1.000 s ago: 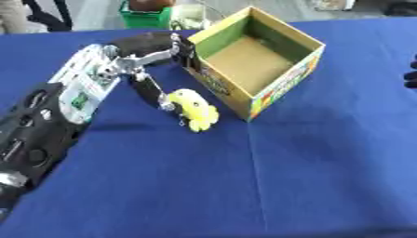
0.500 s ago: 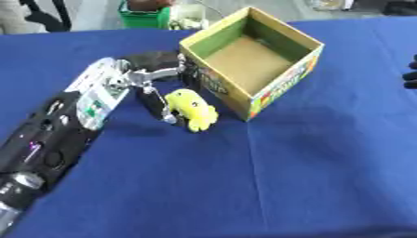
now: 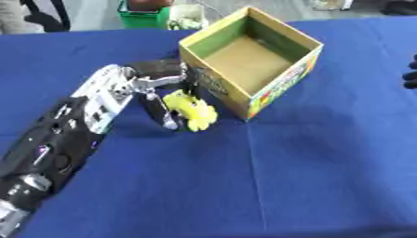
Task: Pick up objects on the table and place them in the box.
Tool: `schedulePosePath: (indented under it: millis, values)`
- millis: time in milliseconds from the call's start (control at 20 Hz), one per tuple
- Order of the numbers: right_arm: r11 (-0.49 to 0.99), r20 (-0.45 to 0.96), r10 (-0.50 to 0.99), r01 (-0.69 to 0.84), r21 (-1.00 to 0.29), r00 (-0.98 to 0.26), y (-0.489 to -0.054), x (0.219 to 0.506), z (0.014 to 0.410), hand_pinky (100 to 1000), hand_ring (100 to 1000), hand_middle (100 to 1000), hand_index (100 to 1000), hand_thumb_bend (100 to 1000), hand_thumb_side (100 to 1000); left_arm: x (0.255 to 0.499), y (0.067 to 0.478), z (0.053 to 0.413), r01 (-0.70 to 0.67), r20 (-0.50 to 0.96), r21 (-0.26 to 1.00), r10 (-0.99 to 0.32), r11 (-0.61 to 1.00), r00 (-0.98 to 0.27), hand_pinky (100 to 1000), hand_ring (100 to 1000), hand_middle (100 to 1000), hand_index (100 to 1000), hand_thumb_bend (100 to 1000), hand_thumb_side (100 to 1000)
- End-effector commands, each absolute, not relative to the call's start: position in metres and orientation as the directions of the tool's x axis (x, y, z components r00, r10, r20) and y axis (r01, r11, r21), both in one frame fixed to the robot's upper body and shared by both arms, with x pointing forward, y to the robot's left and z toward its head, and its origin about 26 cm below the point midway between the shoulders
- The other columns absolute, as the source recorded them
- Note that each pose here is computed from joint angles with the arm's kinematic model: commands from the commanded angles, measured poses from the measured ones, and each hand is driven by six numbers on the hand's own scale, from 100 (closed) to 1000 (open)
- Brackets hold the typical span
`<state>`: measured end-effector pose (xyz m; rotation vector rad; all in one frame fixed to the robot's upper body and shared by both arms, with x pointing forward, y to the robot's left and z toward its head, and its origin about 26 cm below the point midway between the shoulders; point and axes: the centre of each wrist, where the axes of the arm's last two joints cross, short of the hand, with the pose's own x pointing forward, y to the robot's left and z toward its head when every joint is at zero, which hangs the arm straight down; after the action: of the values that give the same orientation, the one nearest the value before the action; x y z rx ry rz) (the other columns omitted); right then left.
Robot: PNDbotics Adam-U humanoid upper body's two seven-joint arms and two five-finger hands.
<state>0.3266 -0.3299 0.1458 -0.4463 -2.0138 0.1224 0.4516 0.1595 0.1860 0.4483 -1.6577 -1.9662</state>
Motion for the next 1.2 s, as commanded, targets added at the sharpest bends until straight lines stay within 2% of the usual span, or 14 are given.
schedulePosePath:
  millis: [50,700,1200]
  values:
    - [0.923,0.824,0.373,0.262,-0.282,-0.426,-0.332,0.327,0.154,609,605,599,698,100,567,0.453,0.161,0.196,0.136,0.045,0.985,-0.593,-0.109,-0.804,664,627,597,681,651,100]
    - [0.923,0.824,0.374,0.263,-0.283,-0.426,-0.333,0.328,0.154,609,606,599,698,100,567,0.450,0.161,0.214,0.027,-0.046,0.993,-0.599,-0.113,-0.800,678,634,605,690,661,100]
    - [0.923,0.824,0.374,0.259,-0.284,-0.426,-0.332,0.328,0.154,610,606,599,698,100,567,0.451,0.159,0.212,0.029,-0.054,0.991,-0.599,-0.128,-0.799,681,637,608,692,660,100]
